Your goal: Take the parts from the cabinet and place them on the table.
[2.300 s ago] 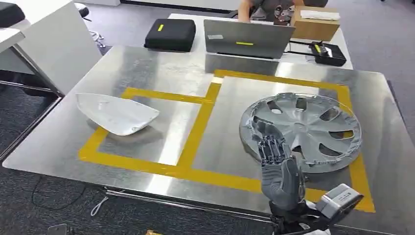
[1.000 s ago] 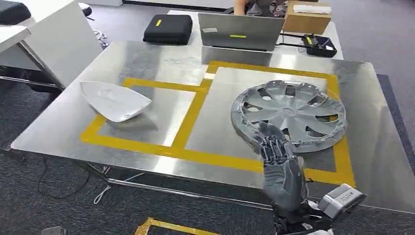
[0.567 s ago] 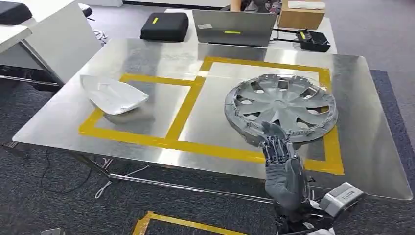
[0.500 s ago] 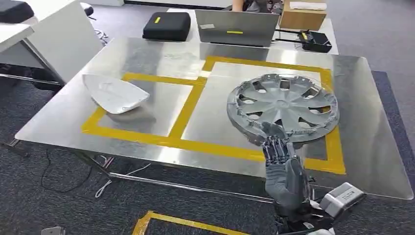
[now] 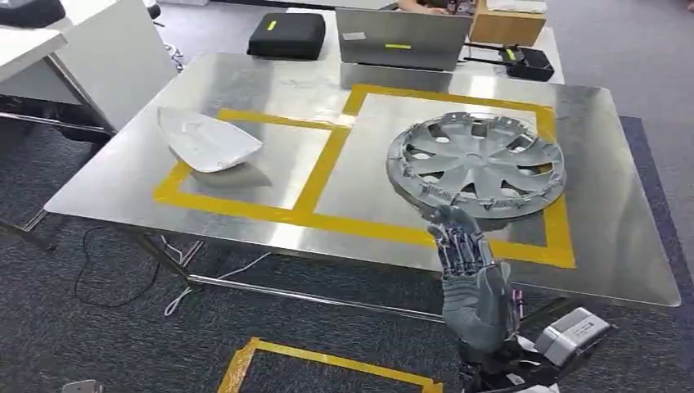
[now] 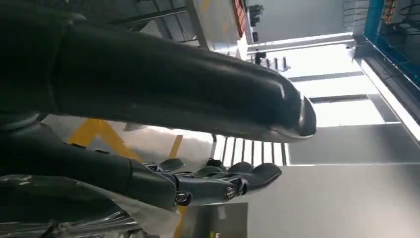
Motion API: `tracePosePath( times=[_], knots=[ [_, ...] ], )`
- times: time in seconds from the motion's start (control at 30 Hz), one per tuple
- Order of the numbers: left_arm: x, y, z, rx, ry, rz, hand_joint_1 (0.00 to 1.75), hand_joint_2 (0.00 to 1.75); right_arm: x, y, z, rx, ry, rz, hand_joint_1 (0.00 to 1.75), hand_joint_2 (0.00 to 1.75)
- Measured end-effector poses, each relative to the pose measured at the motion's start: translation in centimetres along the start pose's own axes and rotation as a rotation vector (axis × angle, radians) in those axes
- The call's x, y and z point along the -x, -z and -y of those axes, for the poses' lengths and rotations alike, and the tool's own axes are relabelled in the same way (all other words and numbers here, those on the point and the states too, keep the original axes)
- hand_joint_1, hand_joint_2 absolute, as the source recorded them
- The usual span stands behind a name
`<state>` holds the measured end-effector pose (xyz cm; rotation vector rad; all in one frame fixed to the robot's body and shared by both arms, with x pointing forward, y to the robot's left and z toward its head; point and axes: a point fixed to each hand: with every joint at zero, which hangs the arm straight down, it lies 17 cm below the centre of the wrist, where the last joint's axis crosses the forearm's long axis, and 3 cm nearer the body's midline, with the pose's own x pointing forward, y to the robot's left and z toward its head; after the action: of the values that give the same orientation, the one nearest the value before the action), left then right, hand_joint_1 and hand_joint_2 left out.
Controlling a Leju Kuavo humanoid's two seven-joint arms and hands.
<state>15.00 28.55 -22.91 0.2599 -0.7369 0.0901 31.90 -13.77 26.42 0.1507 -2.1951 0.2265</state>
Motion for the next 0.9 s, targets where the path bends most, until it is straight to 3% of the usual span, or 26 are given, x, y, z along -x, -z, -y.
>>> tracePosePath(
  times=[0.9],
  knots=[
    [0.05, 0.03, 0.05, 0.001, -0.003, -0.002, 0.00, 0.00, 0.13, -0.12, 0.09, 0.003, -0.003, -0.006, 0.00, 0.00]
  ],
)
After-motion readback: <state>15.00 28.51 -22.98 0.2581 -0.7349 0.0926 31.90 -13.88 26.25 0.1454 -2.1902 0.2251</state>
